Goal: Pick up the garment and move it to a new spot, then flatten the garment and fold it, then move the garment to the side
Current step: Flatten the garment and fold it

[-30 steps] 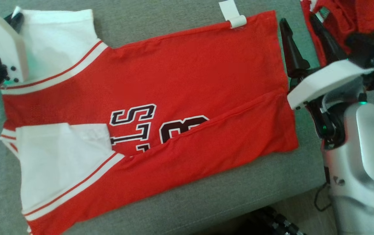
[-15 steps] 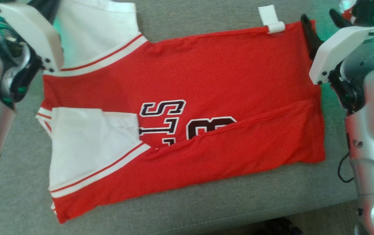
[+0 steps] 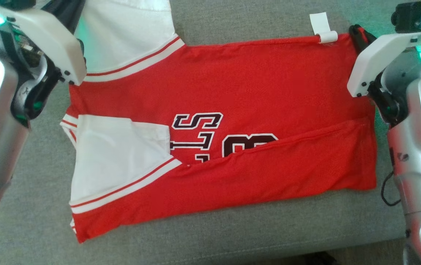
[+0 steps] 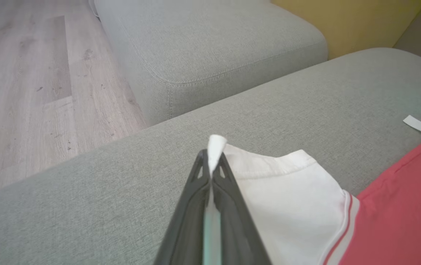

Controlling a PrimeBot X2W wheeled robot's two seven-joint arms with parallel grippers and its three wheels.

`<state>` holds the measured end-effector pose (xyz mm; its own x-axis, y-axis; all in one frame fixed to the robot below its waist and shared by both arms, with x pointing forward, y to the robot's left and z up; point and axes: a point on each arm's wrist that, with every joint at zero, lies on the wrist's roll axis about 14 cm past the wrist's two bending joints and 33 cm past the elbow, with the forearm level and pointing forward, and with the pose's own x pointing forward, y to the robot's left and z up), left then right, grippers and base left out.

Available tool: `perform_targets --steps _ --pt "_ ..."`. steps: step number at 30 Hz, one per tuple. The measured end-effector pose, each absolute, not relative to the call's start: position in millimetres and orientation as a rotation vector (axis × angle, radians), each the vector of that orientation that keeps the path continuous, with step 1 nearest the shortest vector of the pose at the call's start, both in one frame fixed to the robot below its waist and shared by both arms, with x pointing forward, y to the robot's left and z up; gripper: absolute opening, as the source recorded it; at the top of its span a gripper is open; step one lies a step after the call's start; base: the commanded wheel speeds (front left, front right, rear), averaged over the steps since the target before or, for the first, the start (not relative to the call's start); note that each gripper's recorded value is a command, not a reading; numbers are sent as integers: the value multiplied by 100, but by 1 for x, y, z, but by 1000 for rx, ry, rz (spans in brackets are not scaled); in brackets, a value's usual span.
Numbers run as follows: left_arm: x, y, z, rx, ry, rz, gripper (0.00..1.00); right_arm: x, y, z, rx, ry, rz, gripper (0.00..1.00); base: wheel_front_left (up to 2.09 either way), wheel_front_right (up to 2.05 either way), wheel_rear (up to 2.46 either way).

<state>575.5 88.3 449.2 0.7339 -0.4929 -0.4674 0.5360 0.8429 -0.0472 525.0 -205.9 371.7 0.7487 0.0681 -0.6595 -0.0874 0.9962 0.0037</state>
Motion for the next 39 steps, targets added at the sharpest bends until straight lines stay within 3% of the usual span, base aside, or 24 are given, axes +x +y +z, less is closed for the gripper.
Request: perform_targets --steps 7,18,30,31,36,37,39 --pt "554 85 469 27 405 -589 0 525 -201 398 5 603 100 0 0 0 0" --pt "472 107 490 -91 311 -539 0 467 -205 418 65 506 89 0 0 0 0" --pt "401 112 461 -241 329 -449 0 428 -198 427 126 443 77 1 0 0 0" --pt "400 110 459 -252 325 -445 0 426 -198 428 130 434 74 7 0 0 0" --pt "386 115 440 -283 337 -391 0 413 -198 426 144 398 54 17 0 0 0" --pt "381 115 436 -291 344 -385 0 410 -197 424 149 394 51 27 0 0 0" --pt "371 117 426 -295 365 -370 0 402 -197 421 158 392 41 69 0 0 0"
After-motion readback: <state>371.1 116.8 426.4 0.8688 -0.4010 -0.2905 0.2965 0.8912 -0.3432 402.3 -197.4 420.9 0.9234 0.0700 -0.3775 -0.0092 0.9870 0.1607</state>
